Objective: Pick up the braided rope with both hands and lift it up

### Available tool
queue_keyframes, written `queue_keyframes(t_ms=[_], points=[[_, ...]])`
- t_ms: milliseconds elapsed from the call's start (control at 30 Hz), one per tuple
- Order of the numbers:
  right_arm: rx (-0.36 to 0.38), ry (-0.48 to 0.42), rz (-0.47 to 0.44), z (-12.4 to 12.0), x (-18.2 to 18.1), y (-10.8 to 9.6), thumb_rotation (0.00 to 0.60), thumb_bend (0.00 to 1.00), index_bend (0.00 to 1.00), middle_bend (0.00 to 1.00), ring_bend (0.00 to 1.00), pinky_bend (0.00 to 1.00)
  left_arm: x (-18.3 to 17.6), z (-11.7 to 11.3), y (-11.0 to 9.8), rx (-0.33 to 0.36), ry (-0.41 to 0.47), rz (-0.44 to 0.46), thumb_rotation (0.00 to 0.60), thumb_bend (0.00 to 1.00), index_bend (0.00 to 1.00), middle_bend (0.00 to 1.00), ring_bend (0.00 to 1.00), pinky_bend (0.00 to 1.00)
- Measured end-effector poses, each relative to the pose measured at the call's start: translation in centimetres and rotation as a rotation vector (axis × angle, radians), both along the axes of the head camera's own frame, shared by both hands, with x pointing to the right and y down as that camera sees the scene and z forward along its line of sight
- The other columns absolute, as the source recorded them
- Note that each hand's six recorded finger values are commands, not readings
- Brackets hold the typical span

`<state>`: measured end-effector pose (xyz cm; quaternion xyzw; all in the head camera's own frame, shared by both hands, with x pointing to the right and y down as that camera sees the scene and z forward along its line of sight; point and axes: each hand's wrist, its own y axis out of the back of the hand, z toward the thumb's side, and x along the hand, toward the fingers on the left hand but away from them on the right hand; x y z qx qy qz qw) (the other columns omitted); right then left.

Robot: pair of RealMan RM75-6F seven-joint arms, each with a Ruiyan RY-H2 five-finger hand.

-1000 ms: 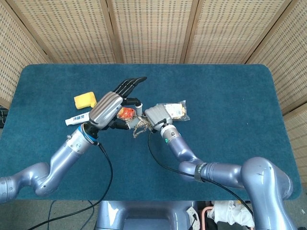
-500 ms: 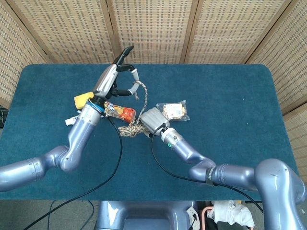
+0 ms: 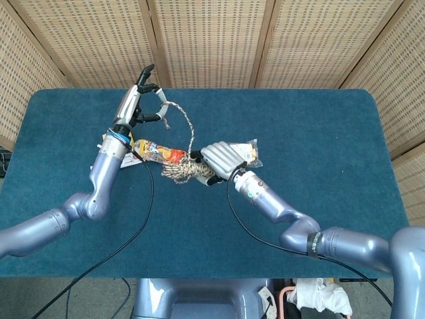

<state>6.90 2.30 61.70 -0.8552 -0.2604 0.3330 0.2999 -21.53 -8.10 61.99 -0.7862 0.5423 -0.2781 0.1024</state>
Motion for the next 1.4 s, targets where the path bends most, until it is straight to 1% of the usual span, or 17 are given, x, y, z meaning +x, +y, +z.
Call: queue_keyframes(t_ms=[100,167,267,400,533,633,733,933,1100,1133,1200,1267,1300,1333,1367,1400], points=[[-0.025,-0.064,0.070,-1.1,0.9,-1.2,0.600,0.87,0.69,0.82,0.64,0.91,-1.4,1.5,0.9,-0.020,-0.028,0.003,0.600,0.80,0.89,0.00,0.00,0.00],[-0.031,-0.097,0.117,-2.2,1.9,-2.2,0.600,0.87,0.69,0.82,0.64,0.91,-2.2,2.2,1.6,-0.021,-0.055,0.021,0.600,0.80,0.89,0.00,0.00,0.00],[-0.024,-0.098,0.159,-3.2,3.4,-3.3,0.600,0.87,0.69,0.82,0.64,0.91,-3.5,3.1,2.7,-0.004,-0.113,0.068,0.600,0.80,0.89,0.00,0.00,0.00],[-0.025,-0.094,0.194,-3.8,4.4,-3.9,0.600,0.87,0.69,0.82,0.64,0.91,-5.5,4.2,4.5,0.010,-0.185,0.129,0.600,0.80,0.89,0.00,0.00,0.00],[-0.023,-0.075,0.233,-4.1,5.5,-4.5,0.600,0.87,0.69,0.82,0.64,0.91,-7.9,5.2,6.9,0.013,-0.268,0.212,0.600,0.80,0.89,0.00,0.00,0.00],[-0.012,-0.050,0.252,-4.3,6.3,-4.8,0.600,0.87,0.69,0.82,0.64,0.91,-9.8,5.4,8.7,0.025,-0.321,0.273,0.600,0.80,0.89,0.00,0.00,0.00],[-0.003,-0.025,0.266,-4.4,7.1,-5.0,0.600,0.87,0.69,0.82,0.64,0.91,-11.9,5.4,10.3,0.033,-0.364,0.313,0.600,0.80,0.89,0.00,0.00,0.00],[-0.001,0.006,0.279,-4.2,7.9,-4.7,0.600,0.87,0.69,0.82,0.64,0.91,-13.9,4.9,12.1,0.036,-0.378,0.339,0.600,0.80,0.89,0.00,0.00,0.00],[0.000,0.016,0.278,-4.2,8.0,-4.4,0.600,0.87,0.69,0.82,0.64,0.91,-14.2,4.7,12.6,0.043,-0.384,0.347,0.600,0.80,0.89,0.00,0.00,0.00],[0.003,0.018,0.275,-4.2,8.0,-4.4,0.600,0.87,0.69,0.82,0.64,0.91,-14.2,4.6,12.6,0.046,-0.388,0.349,0.600,0.77,0.86,0.00,0.00,0.00],[0.009,0.023,0.267,-4.3,7.9,-4.3,0.600,0.87,0.69,0.82,0.64,0.91,-14.2,4.6,12.7,0.052,-0.398,0.353,0.600,0.57,0.66,0.00,0.00,0.00],[0.019,0.027,0.255,-4.4,7.7,-4.1,0.600,0.87,0.69,0.82,0.64,0.91,-14.2,4.5,12.7,0.058,-0.415,0.359,0.600,0.18,0.24,0.00,0.00,0.00],[0.021,0.028,0.252,-4.4,7.6,-4.0,0.600,0.87,0.69,0.82,0.64,0.91,-14.2,4.5,12.8,0.060,-0.421,0.360,0.600,0.09,0.13,0.00,0.00,0.00],[0.023,0.028,0.248,-4.5,7.5,-4.0,0.600,0.87,0.69,0.82,0.64,0.91,-14.3,4.4,12.9,0.061,-0.429,0.361,0.600,0.02,0.04,0.00,0.00,0.00],[0.025,0.029,0.245,-4.5,7.5,-4.0,0.600,0.87,0.69,0.82,0.64,0.91,-14.4,4.3,13.0,0.061,-0.436,0.360,0.600,0.00,0.00,0.00,0.00,0.00],[0.028,0.031,0.242,-4.5,7.5,-3.9,0.600,0.87,0.69,0.82,0.64,0.91,-14.5,4.1,13.1,0.062,-0.445,0.358,0.600,0.00,0.00,0.00,0.00,0.00]])
